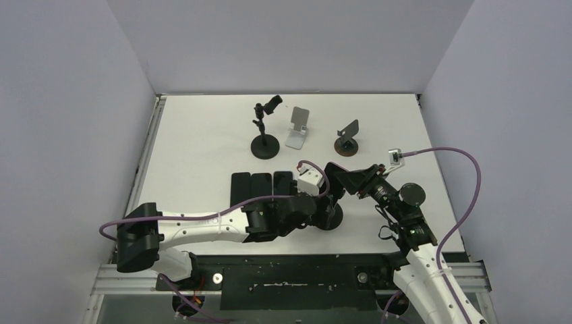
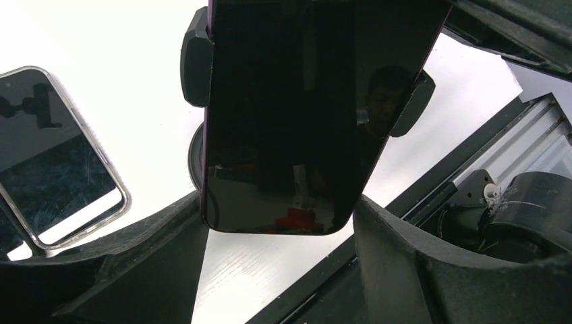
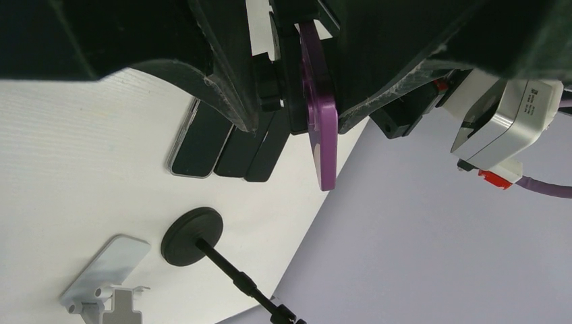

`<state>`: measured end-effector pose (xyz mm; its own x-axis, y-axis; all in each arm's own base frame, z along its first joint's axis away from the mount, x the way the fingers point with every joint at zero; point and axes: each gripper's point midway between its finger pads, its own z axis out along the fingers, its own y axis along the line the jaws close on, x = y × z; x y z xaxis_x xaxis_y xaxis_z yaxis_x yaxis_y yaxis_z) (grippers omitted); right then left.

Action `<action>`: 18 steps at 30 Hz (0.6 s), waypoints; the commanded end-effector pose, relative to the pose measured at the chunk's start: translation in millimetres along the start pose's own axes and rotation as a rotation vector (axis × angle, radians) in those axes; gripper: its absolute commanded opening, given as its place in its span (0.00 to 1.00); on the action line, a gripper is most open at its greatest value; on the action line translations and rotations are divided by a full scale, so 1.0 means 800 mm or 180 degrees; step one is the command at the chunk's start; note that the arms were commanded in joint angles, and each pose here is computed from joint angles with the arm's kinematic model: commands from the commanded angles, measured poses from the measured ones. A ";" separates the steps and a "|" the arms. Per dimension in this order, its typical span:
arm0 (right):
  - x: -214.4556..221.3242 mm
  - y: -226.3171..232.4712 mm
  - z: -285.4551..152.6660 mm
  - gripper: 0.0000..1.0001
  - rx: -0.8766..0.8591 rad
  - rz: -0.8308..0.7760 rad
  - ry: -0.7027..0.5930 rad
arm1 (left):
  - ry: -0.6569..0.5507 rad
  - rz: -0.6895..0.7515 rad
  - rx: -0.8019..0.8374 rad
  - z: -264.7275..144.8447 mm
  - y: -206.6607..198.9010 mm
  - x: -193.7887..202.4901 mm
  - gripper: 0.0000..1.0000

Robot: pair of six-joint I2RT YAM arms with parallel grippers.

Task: Remove the phone from the phone stand
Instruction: Adjust the phone stand with the phone at the center of the board.

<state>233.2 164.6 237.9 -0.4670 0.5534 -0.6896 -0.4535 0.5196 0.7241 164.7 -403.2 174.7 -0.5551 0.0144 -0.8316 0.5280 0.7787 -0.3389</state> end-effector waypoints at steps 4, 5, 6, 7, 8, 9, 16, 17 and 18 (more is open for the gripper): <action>-0.006 0.003 0.002 0.46 0.0005 -0.0087 -0.0009 | -0.0387 -0.0221 0.0253 -0.018 -0.024 -0.049 0.51; -0.006 0.004 0.002 0.47 -0.0003 -0.0086 0.0002 | -0.0381 -0.0214 0.0262 -0.018 -0.024 -0.048 0.53; -0.005 0.004 0.002 0.47 -0.0008 -0.0083 0.0015 | -0.0372 -0.0214 0.0279 -0.018 -0.025 -0.047 0.55; -0.003 0.004 0.002 0.48 -0.0017 -0.0080 0.0034 | -0.0364 -0.0212 0.0297 -0.018 -0.026 -0.046 0.58; -0.003 0.005 0.002 0.49 -0.0027 -0.0087 0.0042 | -0.0351 -0.0203 0.0306 -0.018 -0.027 -0.045 0.62; -0.002 0.005 0.002 0.51 -0.0034 -0.0087 0.0056 | -0.0357 -0.0198 0.0321 -0.019 -0.028 -0.046 0.71; -0.003 0.015 0.000 0.61 -0.0115 -0.0153 0.0122 | -0.0438 -0.0208 0.0413 -0.028 -0.028 -0.051 0.97; -0.003 0.018 0.000 0.62 -0.0129 -0.0158 0.0132 | -0.0453 -0.0215 0.0430 -0.030 -0.028 -0.052 0.97; -0.004 0.020 0.000 0.63 -0.0137 -0.0171 0.0138 | -0.0460 -0.0219 0.0450 -0.032 -0.028 -0.053 0.97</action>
<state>229.6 167.8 229.5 -0.4994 0.5170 -0.6952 -0.4563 0.5252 0.7183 162.1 -402.1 193.8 -0.5316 -0.0402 -0.8461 0.5550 0.7381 -0.3837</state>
